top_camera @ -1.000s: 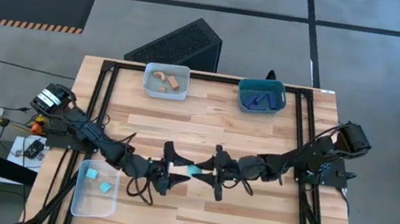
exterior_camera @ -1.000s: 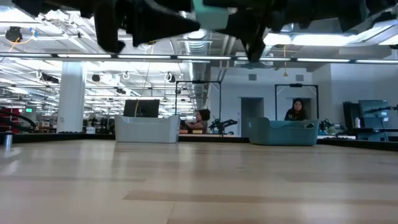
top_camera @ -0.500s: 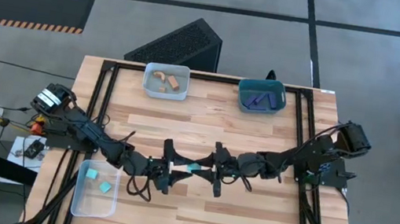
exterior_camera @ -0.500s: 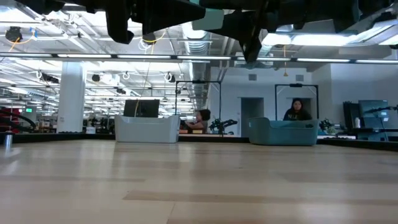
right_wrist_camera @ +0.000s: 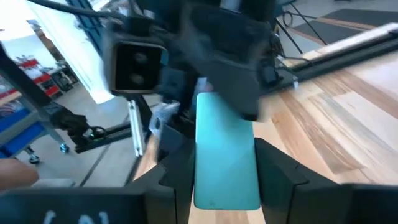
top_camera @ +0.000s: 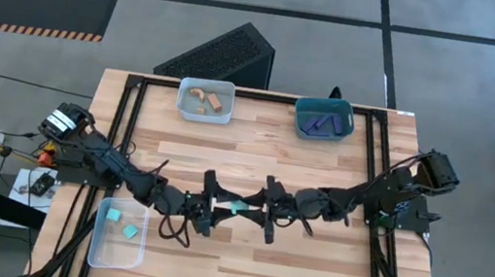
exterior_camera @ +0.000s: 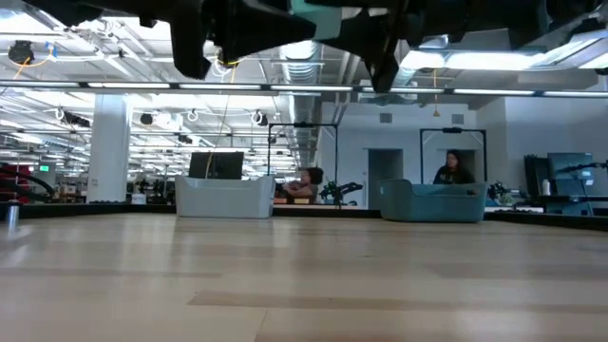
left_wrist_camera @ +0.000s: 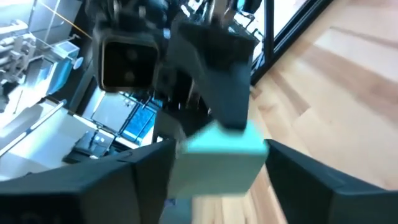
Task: Sort & place blocks by color
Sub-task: Put the light blue block into the transparent bin
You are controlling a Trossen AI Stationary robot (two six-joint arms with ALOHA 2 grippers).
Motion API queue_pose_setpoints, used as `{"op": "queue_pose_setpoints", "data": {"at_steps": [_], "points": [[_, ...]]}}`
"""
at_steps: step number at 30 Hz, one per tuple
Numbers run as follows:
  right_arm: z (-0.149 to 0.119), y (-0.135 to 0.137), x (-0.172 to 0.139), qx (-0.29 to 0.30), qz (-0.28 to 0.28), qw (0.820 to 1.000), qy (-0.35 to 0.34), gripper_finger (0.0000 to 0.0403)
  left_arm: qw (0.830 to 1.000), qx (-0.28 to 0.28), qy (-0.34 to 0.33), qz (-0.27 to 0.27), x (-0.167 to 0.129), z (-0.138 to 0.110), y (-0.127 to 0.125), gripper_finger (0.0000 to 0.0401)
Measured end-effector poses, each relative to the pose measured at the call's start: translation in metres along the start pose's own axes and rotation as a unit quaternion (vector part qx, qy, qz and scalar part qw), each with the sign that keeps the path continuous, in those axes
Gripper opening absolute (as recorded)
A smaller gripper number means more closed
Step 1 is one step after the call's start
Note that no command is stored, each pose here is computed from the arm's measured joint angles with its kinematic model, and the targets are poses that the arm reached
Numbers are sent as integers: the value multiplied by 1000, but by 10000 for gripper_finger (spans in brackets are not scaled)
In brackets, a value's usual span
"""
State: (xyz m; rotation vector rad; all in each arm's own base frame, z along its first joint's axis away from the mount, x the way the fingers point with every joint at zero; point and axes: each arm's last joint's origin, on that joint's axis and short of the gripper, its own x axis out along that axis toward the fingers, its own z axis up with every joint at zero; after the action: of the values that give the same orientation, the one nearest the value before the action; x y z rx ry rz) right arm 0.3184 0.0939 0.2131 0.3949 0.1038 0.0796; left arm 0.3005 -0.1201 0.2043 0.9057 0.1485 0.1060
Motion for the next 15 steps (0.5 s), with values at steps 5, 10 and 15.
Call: {"op": "queue_pose_setpoints", "data": {"at_steps": [5, 10, 15], "points": [[1, 2, 0, 1, 13, 1000, -2, 149, 1000, 20, 2, -1, 0, 0, 0, 280], [2, 2, 0, 2, 17, 1000, -4, 148, 1000, 20, -7, 2, -2, 3, -1, 289], [2, 2, 0, 2, 17, 1000, -4, 152, 999, 32, -17, 1, -4, 6, -2, 270]]}}
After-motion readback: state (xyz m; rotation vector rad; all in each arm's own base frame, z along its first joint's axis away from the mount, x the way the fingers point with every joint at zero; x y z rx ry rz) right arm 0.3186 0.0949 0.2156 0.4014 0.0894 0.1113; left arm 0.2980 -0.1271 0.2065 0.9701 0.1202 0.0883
